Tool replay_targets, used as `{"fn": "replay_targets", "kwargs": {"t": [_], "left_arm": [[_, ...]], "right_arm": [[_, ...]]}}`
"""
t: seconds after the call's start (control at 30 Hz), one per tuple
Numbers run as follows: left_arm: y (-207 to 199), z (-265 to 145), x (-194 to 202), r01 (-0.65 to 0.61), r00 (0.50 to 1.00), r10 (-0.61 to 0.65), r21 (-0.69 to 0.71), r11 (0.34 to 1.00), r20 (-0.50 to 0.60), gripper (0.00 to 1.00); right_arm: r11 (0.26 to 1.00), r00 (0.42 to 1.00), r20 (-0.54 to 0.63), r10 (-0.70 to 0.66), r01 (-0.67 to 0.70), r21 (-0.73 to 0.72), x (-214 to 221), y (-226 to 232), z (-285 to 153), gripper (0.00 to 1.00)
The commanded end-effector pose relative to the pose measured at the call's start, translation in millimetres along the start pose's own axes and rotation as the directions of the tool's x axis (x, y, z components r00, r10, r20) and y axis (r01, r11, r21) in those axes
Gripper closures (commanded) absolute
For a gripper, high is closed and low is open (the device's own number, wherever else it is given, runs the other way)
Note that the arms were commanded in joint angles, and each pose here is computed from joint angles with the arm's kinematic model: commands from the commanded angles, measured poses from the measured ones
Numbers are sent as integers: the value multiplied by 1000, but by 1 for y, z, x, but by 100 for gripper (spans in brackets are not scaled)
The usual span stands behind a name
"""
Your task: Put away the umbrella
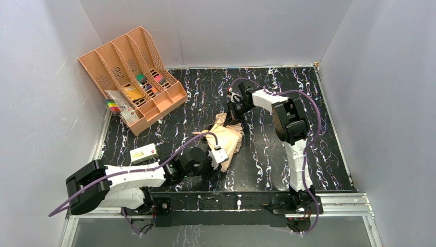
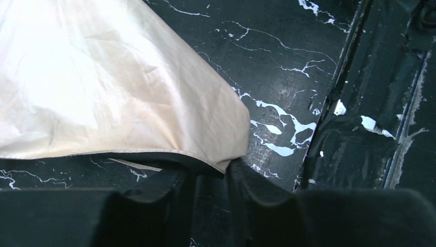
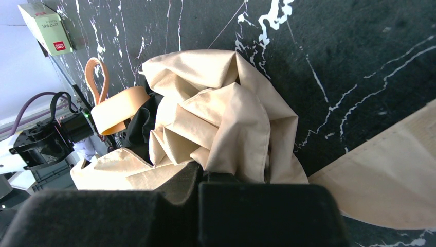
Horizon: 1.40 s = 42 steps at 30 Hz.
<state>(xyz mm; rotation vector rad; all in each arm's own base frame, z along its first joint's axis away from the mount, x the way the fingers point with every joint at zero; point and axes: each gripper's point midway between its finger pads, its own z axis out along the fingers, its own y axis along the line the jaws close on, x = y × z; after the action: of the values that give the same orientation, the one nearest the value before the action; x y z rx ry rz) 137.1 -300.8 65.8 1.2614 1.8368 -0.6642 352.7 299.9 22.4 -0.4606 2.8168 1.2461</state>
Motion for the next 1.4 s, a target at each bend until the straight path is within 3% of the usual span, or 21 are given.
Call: {"fn": "replay_targets", "kwargs": {"t": [0.0,0.07,0.13,0.37,0.53,0.87,1.03,1.27,1.37], "left_arm": [[-15,-7,-30,59,994,-65,73,996,88,81],[-24,-9,-39,110,986,-124,118,987,111,93],[-31,-10,-49,158,976,-178,155,975,126,99],[-43,-22,-117,228,932,-282,238,944,228,100],[-66,-25,-143,225,927,-297,293,929,229,100],[-100,-33,-111,313,916,-370,304,900,153,100],[-90,-30,-70,368,920,-385,182,912,67,100],[-91,-39,-28,439,897,-441,135,888,-14,71],[-91,-42,-17,473,881,-473,121,873,-26,67]], "right_arm": [[960,999,16,-27,22,278,0,-87,15,100],[961,999,17,-28,22,277,0,-87,15,100],[961,999,17,-28,22,276,1,-86,16,100],[964,999,21,-24,18,266,0,-87,17,100],[965,999,24,-27,20,263,-2,-86,18,100],[962,999,23,-25,18,271,-3,-89,18,100],[962,1000,23,-21,14,273,-3,-91,17,100],[960,999,27,-36,27,279,-6,-88,13,100],[961,997,46,-57,42,272,-12,-81,8,100]]}}
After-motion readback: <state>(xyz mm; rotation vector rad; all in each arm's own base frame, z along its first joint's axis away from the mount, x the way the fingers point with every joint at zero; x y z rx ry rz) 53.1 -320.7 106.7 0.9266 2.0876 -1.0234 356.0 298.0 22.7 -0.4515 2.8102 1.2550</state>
